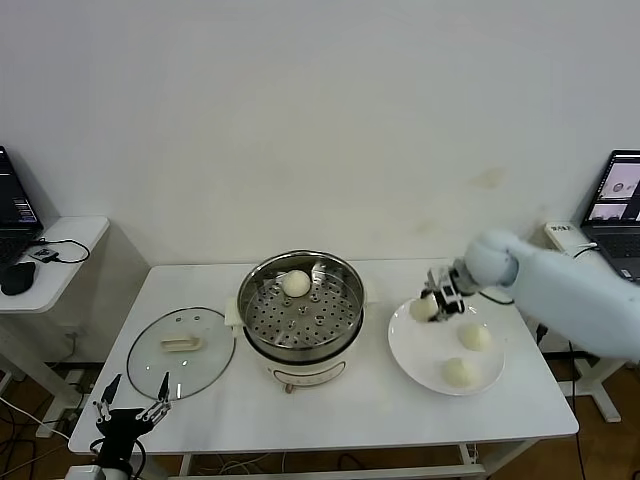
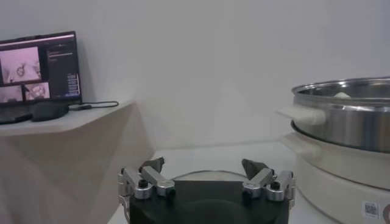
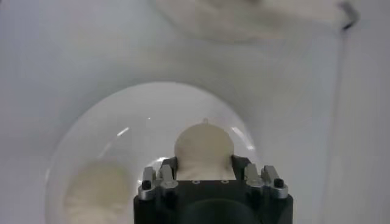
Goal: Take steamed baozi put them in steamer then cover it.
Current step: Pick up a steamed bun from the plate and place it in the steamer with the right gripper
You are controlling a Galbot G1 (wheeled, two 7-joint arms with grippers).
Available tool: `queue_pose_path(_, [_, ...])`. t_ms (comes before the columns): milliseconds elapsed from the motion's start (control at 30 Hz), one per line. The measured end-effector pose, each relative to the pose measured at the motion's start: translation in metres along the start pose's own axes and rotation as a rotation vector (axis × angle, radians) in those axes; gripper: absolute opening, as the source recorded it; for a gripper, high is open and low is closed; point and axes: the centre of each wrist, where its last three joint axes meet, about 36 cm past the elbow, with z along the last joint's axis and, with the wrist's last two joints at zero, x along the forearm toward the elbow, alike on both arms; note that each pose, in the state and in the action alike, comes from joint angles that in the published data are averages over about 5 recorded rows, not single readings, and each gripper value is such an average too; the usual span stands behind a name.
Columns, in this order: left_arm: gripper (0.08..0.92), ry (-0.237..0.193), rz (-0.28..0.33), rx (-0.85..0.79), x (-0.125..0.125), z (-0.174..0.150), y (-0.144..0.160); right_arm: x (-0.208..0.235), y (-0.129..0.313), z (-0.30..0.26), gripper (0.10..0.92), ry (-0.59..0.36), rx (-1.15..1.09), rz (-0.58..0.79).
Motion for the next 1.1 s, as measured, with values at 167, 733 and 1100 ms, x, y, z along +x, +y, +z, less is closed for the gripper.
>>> queue_pose_path(167, [0.823, -0.003, 0.005, 0.0, -0.002, -0.001, -0.001, 0.049, -0.031, -0.03, 0.579, -0.036, 0.025, 0.067])
queue_pose_path(733, [0.823, -0.005, -0.01, 0.003, 0.0, 0.0, 0.002, 0.052, -0.077, -0.182, 0.594, -0.195, 0.043, 0.087])
queue_pose_path(1100, [0.823, -0.008, -0.021, 0.007, 0.001, 0.0, 0.003, -0.013, -0.069, -0.256, 0.602, -0.209, 0.004, 0.039])
